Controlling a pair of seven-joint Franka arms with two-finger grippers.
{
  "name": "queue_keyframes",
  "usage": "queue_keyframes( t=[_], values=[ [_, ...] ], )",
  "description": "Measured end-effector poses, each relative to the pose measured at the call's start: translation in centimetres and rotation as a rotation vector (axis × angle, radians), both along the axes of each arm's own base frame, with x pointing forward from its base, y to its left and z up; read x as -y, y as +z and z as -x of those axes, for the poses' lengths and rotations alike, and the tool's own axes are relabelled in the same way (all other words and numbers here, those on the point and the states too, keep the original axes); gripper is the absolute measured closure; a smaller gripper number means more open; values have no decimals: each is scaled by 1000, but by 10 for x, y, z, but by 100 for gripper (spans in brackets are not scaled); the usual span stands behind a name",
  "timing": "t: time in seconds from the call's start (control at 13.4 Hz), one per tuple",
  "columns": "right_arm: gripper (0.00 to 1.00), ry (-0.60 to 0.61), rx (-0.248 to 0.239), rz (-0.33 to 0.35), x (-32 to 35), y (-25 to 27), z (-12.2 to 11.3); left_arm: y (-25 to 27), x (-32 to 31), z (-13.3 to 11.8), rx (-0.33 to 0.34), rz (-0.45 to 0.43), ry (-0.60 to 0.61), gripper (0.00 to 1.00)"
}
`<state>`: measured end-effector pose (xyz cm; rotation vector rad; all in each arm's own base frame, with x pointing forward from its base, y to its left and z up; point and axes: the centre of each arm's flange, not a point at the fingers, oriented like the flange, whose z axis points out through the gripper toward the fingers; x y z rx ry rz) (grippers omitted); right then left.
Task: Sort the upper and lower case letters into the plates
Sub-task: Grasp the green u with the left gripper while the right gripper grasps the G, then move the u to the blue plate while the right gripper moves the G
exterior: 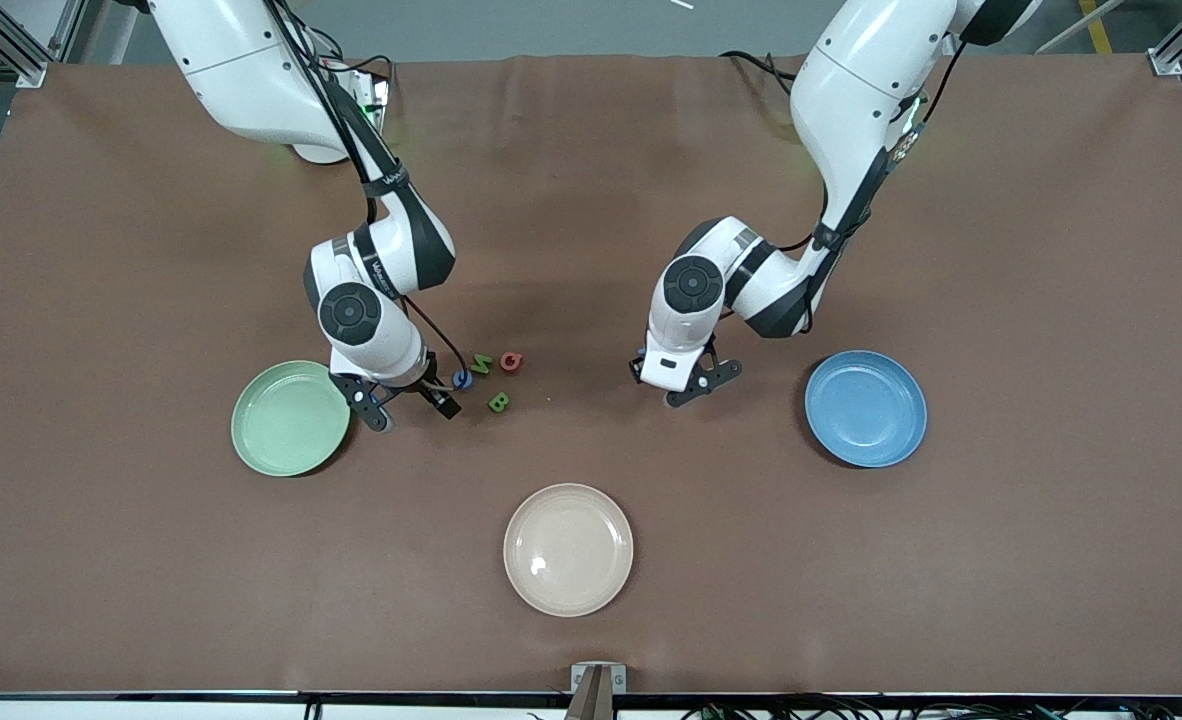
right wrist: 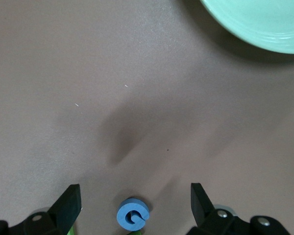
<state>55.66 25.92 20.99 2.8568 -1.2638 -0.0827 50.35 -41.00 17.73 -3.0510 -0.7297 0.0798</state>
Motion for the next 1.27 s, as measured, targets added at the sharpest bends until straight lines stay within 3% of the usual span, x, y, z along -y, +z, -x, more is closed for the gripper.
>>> queue_keyframes(
  t=[0.6, 0.75, 0.97, 1.04, 1.27],
  values=[
    [3, -50, -15, 15, -27, -22, 17, -6, 1, -1, 21, 22, 16, 40],
    [4, -60, -16, 18, -27, -29, 17, -4, 2, -2, 26, 26, 17, 55],
    [9, -61, -16, 19, -30, -36, 20, -3, 1, -3, 26, 25, 19, 61],
    [9, -61, -18, 20, -33, -37, 21, -3, 1, -3, 27, 24, 19, 70],
    [14, -63, -16, 20, -38, -38, 24, -2, 1, -3, 27, 24, 19, 73]
  ],
)
